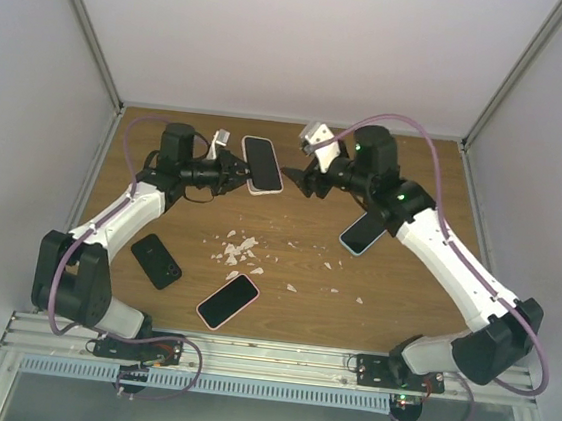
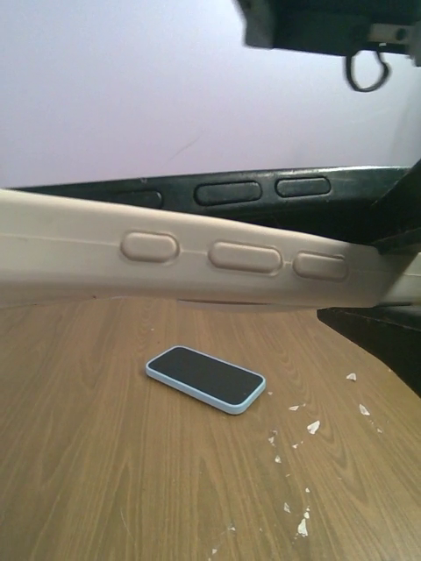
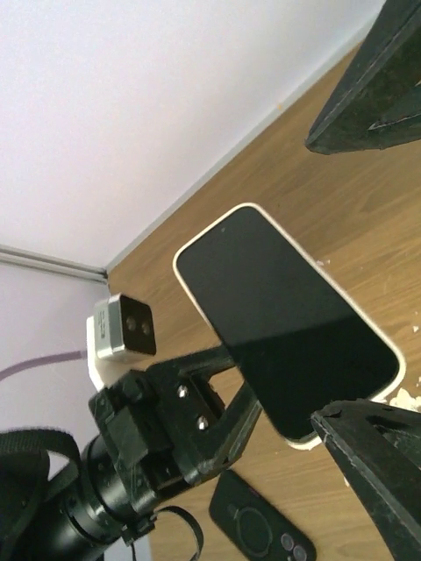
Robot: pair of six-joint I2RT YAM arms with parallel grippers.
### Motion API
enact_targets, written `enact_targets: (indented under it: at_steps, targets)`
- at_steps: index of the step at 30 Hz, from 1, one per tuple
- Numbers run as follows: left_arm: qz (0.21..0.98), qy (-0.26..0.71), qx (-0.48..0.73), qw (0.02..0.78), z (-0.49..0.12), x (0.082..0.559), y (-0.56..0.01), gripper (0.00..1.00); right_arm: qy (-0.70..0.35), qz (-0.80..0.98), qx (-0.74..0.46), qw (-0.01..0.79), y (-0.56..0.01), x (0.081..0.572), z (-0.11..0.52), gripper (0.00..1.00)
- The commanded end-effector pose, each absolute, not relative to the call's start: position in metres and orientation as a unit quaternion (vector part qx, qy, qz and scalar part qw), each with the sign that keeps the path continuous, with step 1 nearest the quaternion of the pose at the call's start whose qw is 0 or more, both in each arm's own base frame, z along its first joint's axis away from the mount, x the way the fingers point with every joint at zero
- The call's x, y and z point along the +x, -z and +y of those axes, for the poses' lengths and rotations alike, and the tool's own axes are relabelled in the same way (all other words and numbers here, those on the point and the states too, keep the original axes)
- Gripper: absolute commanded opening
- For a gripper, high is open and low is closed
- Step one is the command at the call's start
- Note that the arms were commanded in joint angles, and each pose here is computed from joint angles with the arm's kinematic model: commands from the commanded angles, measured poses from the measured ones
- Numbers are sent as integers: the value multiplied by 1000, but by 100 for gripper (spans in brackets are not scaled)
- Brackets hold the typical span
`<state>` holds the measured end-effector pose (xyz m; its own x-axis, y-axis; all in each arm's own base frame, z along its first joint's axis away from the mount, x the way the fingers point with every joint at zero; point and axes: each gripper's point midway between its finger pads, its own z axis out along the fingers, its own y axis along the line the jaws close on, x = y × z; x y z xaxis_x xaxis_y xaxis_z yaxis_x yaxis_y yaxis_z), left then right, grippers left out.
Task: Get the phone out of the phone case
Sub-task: Remove the phone case from the phone.
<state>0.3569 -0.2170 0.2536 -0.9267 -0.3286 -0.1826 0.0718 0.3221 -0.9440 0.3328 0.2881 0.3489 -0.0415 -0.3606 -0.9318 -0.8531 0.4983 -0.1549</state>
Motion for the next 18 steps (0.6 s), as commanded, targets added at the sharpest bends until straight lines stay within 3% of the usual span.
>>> enact_targets:
  at_steps: [1, 18]
  targets:
    - [777, 596, -83, 187, -215, 367, -274, 0, -115, 661, -478, 567, -346, 336, 303, 77]
    - [770, 607, -118, 156, -210, 369, -264, 0, -59, 626, -534, 565, -309, 320, 364, 71]
